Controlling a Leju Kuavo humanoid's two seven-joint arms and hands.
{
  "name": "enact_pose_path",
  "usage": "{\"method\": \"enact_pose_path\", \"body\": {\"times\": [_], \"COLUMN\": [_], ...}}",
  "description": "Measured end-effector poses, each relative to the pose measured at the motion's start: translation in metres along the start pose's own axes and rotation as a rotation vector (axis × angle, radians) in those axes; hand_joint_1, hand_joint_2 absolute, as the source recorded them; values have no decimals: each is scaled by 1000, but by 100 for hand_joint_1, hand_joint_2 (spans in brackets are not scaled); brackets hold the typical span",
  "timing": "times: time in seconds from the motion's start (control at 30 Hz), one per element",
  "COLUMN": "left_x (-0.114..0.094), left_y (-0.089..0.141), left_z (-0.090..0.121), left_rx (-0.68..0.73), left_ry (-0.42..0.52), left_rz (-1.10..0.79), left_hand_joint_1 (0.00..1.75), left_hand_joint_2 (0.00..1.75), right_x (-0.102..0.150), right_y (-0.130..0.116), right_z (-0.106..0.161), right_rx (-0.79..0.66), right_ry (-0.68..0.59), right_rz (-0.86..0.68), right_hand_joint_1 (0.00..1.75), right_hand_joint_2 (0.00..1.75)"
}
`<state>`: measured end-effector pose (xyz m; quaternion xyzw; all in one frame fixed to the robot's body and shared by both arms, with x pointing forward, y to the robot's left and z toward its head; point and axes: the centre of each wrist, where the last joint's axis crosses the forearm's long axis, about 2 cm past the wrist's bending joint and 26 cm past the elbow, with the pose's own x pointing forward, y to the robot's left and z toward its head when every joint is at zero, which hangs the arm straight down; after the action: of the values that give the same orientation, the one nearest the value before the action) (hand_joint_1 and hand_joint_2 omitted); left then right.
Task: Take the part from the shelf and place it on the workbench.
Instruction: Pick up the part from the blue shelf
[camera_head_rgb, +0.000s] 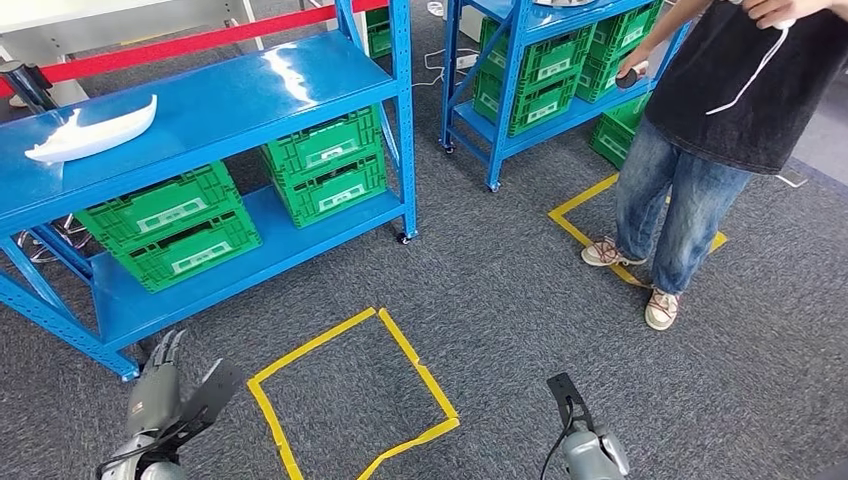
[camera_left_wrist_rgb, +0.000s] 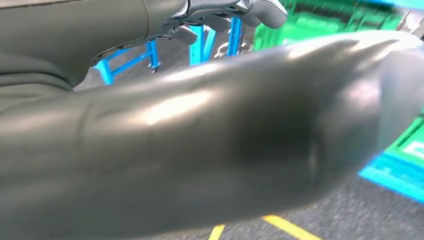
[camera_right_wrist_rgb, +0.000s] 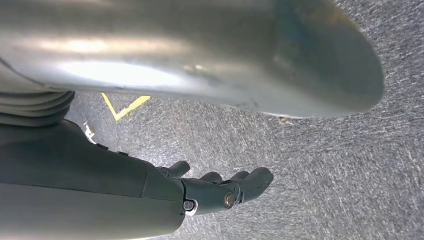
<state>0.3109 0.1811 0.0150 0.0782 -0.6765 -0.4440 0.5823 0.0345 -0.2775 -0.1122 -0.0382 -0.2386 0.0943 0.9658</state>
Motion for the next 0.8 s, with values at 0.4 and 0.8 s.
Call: {"method": "enact_pose_path", "body": {"times": [0.4, 0.8], "left_x": [52, 58], "left_y": [78, 148], "left_z": [-69, -84], "left_rx": [88, 208], "left_ry": [-151, -63], "left_rz": [-259, -500], "left_hand_joint_1": [0, 0], "left_hand_joint_2": [0, 0], "right_x": [0, 0], "right_y": [0, 0], "right_z": [0, 0], "right_rx": [2, 23], "right_ry": [-13, -16], "right_rz": [0, 1], "right_hand_joint_1": [0, 0], "right_hand_joint_2": [0, 0]}}
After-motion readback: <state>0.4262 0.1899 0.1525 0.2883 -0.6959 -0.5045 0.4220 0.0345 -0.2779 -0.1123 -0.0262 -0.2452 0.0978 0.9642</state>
